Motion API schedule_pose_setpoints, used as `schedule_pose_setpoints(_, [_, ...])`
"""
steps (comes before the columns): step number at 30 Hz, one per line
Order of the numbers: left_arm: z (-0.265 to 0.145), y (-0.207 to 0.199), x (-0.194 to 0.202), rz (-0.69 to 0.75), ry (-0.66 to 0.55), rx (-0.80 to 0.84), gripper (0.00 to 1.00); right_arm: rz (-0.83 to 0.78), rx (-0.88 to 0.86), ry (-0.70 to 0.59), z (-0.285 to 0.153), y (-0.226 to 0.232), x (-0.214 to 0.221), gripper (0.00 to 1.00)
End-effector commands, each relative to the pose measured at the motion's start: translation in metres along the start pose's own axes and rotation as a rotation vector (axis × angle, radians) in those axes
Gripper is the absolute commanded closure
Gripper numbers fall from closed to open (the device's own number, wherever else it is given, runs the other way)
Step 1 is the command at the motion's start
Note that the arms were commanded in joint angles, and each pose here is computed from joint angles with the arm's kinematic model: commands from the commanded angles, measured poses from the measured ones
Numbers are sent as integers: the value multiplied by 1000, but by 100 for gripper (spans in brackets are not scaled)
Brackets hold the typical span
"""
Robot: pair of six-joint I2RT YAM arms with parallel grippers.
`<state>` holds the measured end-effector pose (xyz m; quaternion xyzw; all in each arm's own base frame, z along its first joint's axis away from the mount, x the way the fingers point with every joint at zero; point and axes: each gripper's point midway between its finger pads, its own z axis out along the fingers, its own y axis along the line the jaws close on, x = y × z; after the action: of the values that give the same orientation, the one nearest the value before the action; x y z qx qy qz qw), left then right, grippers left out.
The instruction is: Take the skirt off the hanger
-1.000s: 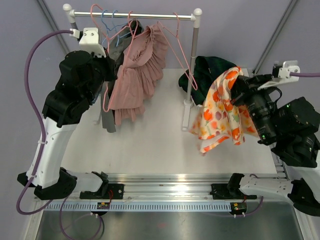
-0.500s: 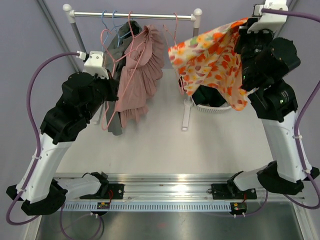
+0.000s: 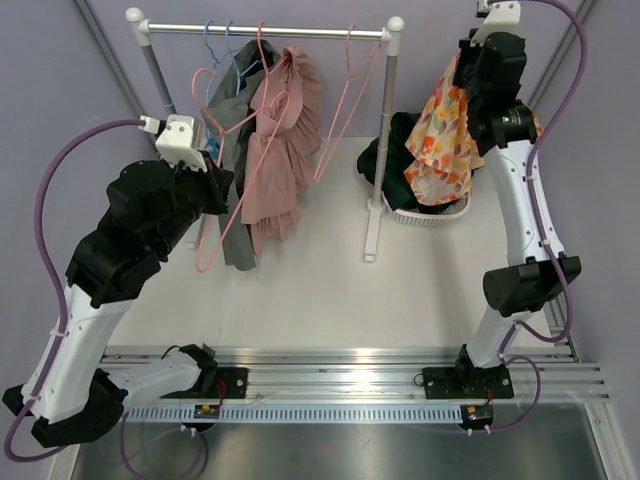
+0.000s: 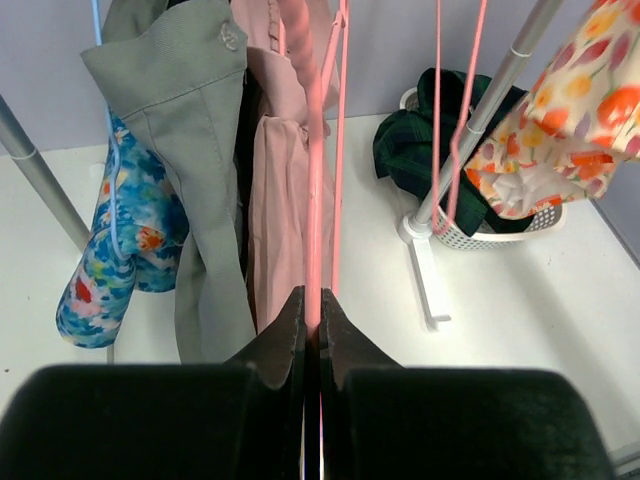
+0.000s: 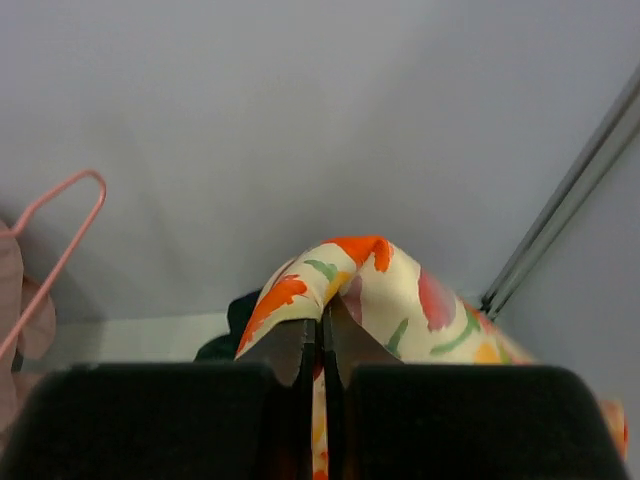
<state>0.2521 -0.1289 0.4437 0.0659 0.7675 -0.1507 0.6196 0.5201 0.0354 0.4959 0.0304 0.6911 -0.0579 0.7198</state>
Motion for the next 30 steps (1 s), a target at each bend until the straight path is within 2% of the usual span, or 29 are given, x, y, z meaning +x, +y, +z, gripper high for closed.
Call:
schedule_pose_setpoints(1, [10, -19, -7, -9, -1, 56, 100, 97, -127, 24, 13, 29, 27, 100])
schedule_pose_setpoints(2, [10, -28, -7, 0, 4, 76, 100, 115, -141, 94, 19, 37, 67, 100])
schedule_pose_setpoints(4, [19, -33, -11, 19, 3, 57, 100, 165, -157, 126, 10, 42, 89, 100])
schedule_pose_setpoints(5, [21, -37, -13, 26, 0, 56, 100, 177, -161, 181, 7, 45, 127, 100])
schedule_pose_setpoints(7, [30, -47, -18, 36, 0, 65, 100, 264, -154, 227, -6, 47, 145, 100])
schedule_pose_setpoints(8, [34, -51, -19, 40, 1, 66, 100, 276, -176, 323, -17, 54, 177, 100])
schedule_pose_setpoints(9, [36, -52, -23, 37, -2, 62, 100, 311, -202, 379, -24, 61, 190, 92])
schedule_pose_setpoints(10, [42, -54, -28, 38, -8, 54, 100, 319, -219, 425, -31, 65, 204, 36])
schedule_pose_setpoints(11, [44, -55, -32, 43, -15, 51, 100, 333, -273, 512, -47, 76, 235, 1])
schedule_pose_setpoints(13, [49, -52, -37, 75, -20, 20, 100, 395, -283, 519, -69, 78, 239, 0])
schedule_pose_setpoints(14, [52, -52, -45, 82, -35, 9, 100, 405, -291, 547, -85, 77, 264, 1])
schedule_pose_setpoints(15, [55, -50, -49, 92, -42, -10, 100, 432, -306, 503, -98, 76, 248, 0])
schedule_pose_setpoints(17, [65, -53, -58, 126, -52, -25, 100, 442, -317, 529, -121, 73, 264, 1])
schedule_pose_setpoints(22, [102, -57, -66, 207, -55, -70, 100, 487, -390, 479, -169, 70, 233, 1])
schedule_pose_setpoints(27, [153, -54, -80, 146, -81, -32, 100, 512, -472, 427, -209, 69, 208, 1])
schedule_pose_setpoints(30, [176, -52, -84, 96, -103, -25, 100, 492, -481, 437, -222, 66, 212, 0])
